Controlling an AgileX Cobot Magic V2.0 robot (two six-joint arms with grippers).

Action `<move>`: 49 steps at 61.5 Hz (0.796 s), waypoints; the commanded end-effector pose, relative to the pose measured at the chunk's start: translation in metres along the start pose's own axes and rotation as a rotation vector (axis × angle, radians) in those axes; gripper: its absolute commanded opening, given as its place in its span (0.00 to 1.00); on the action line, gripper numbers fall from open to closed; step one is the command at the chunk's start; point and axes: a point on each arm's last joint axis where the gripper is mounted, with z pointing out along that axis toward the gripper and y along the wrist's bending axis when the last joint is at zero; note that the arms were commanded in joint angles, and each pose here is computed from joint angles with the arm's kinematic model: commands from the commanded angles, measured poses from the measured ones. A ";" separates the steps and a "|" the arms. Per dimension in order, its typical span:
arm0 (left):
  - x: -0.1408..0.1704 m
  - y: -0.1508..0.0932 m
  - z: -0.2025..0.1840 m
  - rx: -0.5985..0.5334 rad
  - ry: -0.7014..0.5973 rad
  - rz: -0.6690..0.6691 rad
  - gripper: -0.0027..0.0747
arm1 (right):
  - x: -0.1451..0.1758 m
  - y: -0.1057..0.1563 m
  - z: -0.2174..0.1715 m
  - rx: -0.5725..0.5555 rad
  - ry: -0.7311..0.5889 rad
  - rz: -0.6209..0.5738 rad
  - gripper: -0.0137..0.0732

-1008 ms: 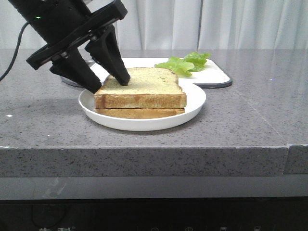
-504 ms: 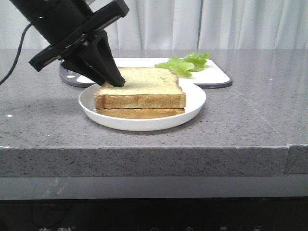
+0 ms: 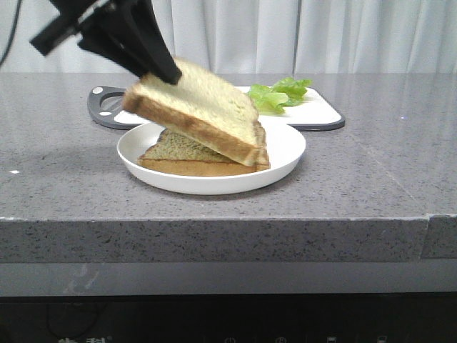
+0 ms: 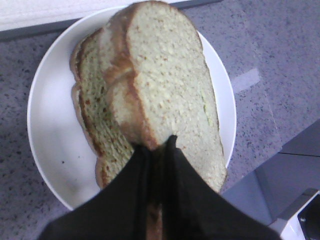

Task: Left arm grabs bread, right arm adds lettuce
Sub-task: 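Lift the top bread slice with the left gripper and move it aside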

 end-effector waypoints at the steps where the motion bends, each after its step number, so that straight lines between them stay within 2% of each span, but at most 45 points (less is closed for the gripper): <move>1: 0.000 -0.024 -0.038 0.043 -0.108 0.053 0.01 | -0.013 0.000 -0.004 -0.003 -0.087 -0.007 0.53; 20: 0.042 -0.036 -0.088 0.016 -0.252 0.110 0.01 | -0.013 0.000 -0.004 -0.003 -0.087 -0.007 0.53; 27: 0.060 -0.026 -0.100 -0.010 -0.283 0.080 0.01 | -0.013 0.001 -0.004 -0.006 -0.085 -0.002 0.53; 38: 0.080 0.004 -0.120 -0.096 -0.352 -0.033 0.01 | -0.017 0.004 0.005 -0.032 -0.069 0.036 0.53; 49: 0.087 0.006 -0.123 -0.107 -0.335 0.004 0.01 | -0.036 0.007 0.030 -0.053 -0.015 0.071 0.54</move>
